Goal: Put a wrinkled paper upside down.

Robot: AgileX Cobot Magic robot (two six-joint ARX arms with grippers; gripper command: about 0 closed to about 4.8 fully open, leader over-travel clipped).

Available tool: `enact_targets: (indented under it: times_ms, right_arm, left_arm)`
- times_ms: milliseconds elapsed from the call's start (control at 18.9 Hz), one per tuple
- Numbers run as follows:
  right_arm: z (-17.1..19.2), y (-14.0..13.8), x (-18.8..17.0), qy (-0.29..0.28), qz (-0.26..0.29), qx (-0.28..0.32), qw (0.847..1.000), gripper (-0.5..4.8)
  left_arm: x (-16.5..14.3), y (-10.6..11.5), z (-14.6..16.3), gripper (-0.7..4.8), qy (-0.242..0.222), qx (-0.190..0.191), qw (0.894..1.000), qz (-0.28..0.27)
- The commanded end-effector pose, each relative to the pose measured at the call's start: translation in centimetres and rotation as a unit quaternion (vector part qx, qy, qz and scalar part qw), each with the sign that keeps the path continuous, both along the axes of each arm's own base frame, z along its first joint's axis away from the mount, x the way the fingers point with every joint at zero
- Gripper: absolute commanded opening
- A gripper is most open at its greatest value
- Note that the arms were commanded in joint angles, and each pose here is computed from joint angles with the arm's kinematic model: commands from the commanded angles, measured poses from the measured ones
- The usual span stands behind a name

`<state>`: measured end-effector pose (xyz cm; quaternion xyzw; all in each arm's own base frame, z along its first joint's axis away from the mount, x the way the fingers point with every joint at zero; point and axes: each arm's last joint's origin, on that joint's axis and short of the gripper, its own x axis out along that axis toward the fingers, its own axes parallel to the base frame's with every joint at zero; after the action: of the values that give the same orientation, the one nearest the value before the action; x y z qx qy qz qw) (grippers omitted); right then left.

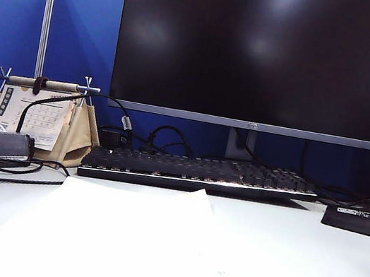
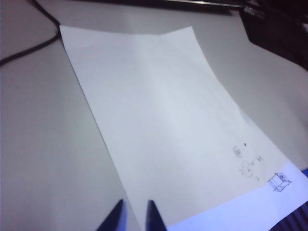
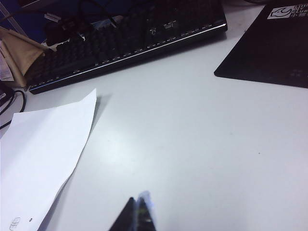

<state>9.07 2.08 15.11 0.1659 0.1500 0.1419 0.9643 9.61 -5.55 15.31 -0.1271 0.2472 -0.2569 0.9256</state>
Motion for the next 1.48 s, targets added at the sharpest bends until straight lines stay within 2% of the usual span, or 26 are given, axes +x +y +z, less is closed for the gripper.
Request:
enact_targets:
  times_ms: [53,318,423,582,635,688,794,847,900,953,1111,1270,1376,1482]
  right_arm:
    - [0.4,0.0,0.0,-0.014,0.001,0.000,1.000,-0.01]
    - [0.6,0.0,0.0,-0.018,0.002,0.001,1.000,-0.01]
    - [1.7,0.0,-0.1,-0.047,0.003,0.007,0.999,-0.01]
    - [5.0,0.0,-0.6,-0.110,0.017,0.020,0.994,0.01]
    - [6.7,0.0,-0.9,-0.131,0.024,0.024,0.991,0.05]
    - [7.8,0.0,-1.0,-0.137,0.029,0.026,0.990,0.16]
    - [9.8,0.2,-0.9,-0.132,0.068,0.034,0.988,0.87]
    - [10.8,0.4,-0.5,-0.119,0.083,0.044,0.988,1.45]
    - [11.2,0.5,-0.2,-0.111,0.091,0.049,0.988,1.74]
    - [12.4,0.9,0.9,-0.077,0.116,0.072,0.988,2.65]
    - [13.4,2.0,4.4,0.037,0.204,0.094,0.974,2.74]
    - [11.3,3.3,6.9,0.138,0.252,0.098,0.953,2.74]
    - [9.6,5.6,7.5,0.176,0.269,0.040,0.946,2.74]
    - [8.5,7.9,7.2,0.192,0.280,-0.010,0.940,2.74]
  left_arm:
    - [0.0,0.0,0.1,0.66,0.001,0.002,1.000,-0.003]
    - [0.0,0.0,0.1,0.67,-0.009,0.021,1.000,-0.013]
    - [0.0,0.0,1.1,0.69,-0.017,0.016,1.000,-0.016]
    - [-0.1,0.0,3.6,1.66,-0.039,0.025,0.999,-0.023]
    - [-0.3,0.1,4.8,2.98,-0.044,0.022,0.999,-0.022]
    - [-0.4,0.2,5.5,3.64,-0.045,0.020,0.999,-0.022]
    - [-0.5,0.2,6.4,3.77,-0.052,0.016,0.998,-0.022]
    - [-0.5,0.2,6.6,3.77,-0.055,0.015,0.998,-0.022]
    - [-0.5,0.2,6.6,3.77,-0.056,0.014,0.998,-0.022]
    - [-0.5,0.2,6.5,3.77,-0.049,0.018,0.998,-0.022]
    - [-0.2,0.1,5.6,3.77,0.001,0.040,0.999,-0.025]
    - [0.4,-0.4,5.2,3.77,0.039,0.051,0.997,-0.038]
    - [0.9,-0.7,5.3,3.77,0.054,0.055,0.996,-0.044]
    - [1.2,-0.8,5.6,3.77,0.047,0.052,0.997,-0.044]
